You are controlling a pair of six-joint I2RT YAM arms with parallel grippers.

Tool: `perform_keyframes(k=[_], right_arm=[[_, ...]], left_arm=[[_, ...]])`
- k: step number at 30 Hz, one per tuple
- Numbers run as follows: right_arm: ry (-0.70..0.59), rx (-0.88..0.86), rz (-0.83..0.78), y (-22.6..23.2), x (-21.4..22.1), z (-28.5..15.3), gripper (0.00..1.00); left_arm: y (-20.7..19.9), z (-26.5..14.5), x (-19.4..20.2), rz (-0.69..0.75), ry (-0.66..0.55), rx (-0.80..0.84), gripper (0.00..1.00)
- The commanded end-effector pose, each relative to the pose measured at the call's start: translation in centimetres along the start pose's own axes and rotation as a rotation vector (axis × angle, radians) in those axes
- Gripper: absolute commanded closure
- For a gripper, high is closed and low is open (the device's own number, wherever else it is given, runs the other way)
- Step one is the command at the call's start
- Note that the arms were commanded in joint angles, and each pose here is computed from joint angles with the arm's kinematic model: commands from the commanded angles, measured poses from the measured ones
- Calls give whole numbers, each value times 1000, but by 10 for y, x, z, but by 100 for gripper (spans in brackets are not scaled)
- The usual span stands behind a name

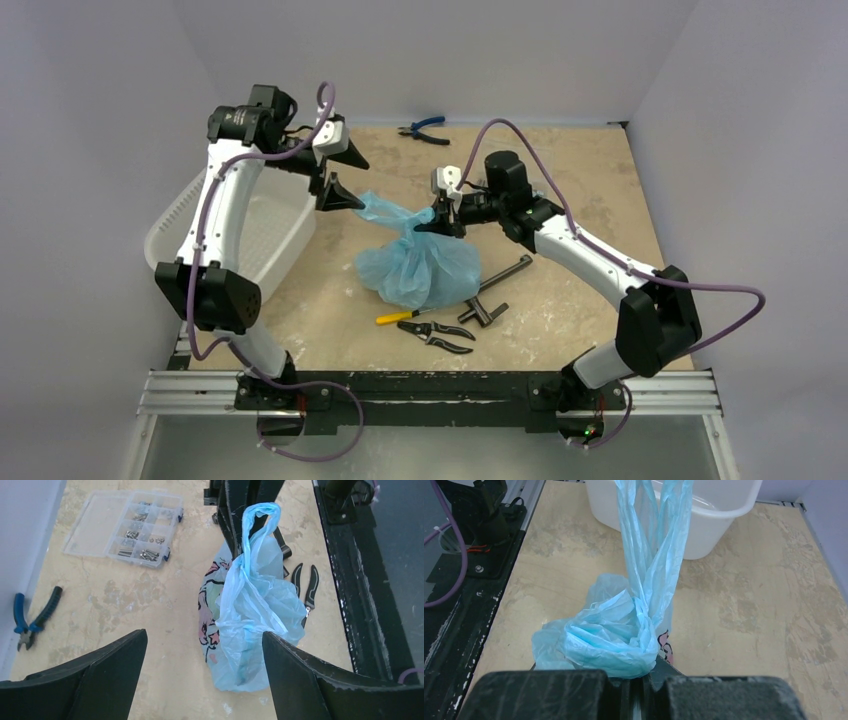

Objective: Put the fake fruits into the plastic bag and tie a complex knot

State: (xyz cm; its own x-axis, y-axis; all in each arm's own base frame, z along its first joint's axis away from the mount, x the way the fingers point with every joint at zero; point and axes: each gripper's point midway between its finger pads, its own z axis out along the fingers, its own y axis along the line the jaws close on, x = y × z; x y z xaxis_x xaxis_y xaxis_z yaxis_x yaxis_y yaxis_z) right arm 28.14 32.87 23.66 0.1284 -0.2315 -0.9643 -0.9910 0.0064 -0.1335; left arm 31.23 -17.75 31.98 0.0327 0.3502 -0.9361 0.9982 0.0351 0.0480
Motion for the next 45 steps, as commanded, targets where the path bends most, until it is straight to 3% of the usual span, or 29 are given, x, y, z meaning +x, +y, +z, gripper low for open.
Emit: perform_keyframes(k=[1,7,15,28,32,34,37,38,45], right_arm=[[-24,-22,-47,6,-17,-3,100],[-17,-20,-41,8,-15,-3,100],[-18,-24,-59,9,-17,-2,100],[-8,-29,-72,11,-16,1,100],[-2,-20,-72,9,-15,1,100],[-1,-16,-70,8,-15,1,100],[-3,10,-54,4,-11,2,100],[3,27,-41,1,-9,2,100],[18,307,148,-46,0,1,100]], left_arm=[[-31,2,-5,119,9,109,16],[-43,-6,-21,163,2,93,30],[-53,-8,-2,152,83,127,7],[-52,6,8,141,119,186,30],[-57,8,10,129,117,198,48],[-58,7,6,122,116,191,64],[-61,3,1,104,123,177,96],[-63,2,-1,91,125,171,100],[-85,11,-46,-129,11,145,100]])
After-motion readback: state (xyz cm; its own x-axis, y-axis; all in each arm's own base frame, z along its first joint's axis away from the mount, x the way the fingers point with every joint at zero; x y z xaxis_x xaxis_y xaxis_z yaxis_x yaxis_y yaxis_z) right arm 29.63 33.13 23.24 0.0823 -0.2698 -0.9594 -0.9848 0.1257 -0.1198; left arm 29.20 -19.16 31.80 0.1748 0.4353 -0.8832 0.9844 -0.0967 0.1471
